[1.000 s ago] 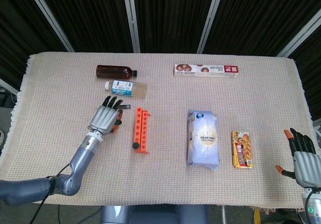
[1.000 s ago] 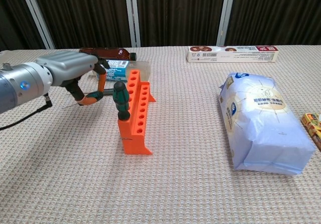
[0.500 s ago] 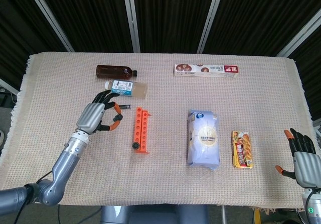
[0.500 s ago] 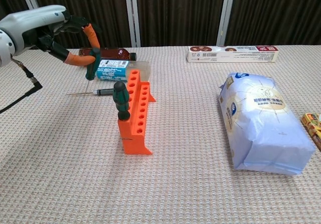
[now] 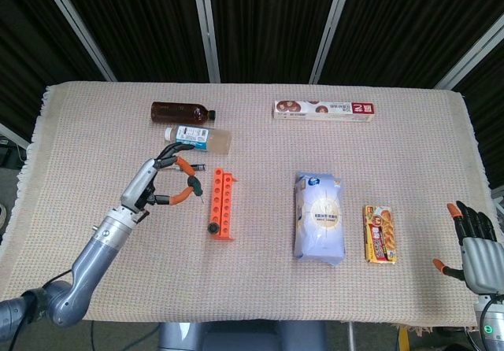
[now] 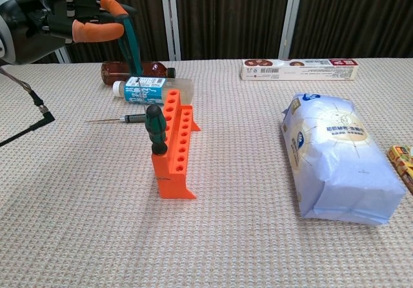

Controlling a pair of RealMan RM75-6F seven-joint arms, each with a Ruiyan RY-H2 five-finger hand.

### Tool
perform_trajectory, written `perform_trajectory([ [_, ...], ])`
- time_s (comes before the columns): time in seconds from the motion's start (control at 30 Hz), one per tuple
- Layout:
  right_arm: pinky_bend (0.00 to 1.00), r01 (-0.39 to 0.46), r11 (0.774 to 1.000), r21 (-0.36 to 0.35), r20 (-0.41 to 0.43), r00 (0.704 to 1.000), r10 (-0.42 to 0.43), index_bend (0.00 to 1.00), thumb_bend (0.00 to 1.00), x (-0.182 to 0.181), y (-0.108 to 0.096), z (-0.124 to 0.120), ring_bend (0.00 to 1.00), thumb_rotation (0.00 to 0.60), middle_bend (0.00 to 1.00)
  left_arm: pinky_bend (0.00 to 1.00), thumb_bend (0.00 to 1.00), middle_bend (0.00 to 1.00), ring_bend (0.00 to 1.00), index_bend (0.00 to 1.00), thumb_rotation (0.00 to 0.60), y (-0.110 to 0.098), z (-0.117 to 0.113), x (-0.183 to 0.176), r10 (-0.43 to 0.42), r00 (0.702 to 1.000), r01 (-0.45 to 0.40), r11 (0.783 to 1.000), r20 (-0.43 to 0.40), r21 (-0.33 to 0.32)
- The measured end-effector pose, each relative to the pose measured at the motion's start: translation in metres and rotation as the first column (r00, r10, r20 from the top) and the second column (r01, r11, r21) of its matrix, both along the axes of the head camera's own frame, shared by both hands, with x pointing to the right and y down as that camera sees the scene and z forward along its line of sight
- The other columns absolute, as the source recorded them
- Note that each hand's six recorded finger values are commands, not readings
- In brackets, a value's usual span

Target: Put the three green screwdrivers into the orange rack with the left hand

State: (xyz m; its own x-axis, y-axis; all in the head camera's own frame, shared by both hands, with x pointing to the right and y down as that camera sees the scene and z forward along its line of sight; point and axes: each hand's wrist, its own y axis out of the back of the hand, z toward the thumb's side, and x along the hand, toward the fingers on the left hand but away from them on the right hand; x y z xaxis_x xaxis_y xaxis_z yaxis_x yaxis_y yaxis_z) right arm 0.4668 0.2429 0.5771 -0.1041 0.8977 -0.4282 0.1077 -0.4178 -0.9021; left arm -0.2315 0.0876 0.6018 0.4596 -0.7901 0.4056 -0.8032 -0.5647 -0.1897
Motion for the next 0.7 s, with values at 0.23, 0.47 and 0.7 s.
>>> perform_trajectory([
  [0.23, 0.00, -0.004, 1.000, 0.000, -0.003, 1.000, 0.004, 0.00, 0.00, 0.001, 0.000, -0.001, 0.00, 0.600, 0.00, 0.00, 0.55, 0.13, 0.00, 0.63, 0.600, -0.002, 0.005, 0.008, 0.028, 0.999, -0.028, 1.000, -0.019, -0.003],
  [0.47, 0.00, -0.010, 1.000, -0.001, -0.006, 1.000, 0.010, 0.00, 0.00, 0.003, 0.001, 0.000, 0.00, 0.600, 0.00, 0.00, 0.55, 0.13, 0.00, 0.63, 0.600, -0.004, 0.009, 0.011, 0.030, 1.000, -0.030, 1.000, -0.009, 0.001],
  [0.7, 0.00, -0.011, 1.000, -0.004, -0.005, 1.000, 0.011, 0.00, 0.00, 0.003, 0.000, 0.001, 0.00, 0.600, 0.00, 0.00, 0.55, 0.13, 0.00, 0.63, 0.600, -0.009, 0.011, 0.015, 0.013, 1.000, -0.013, 1.000, -0.014, 0.022],
])
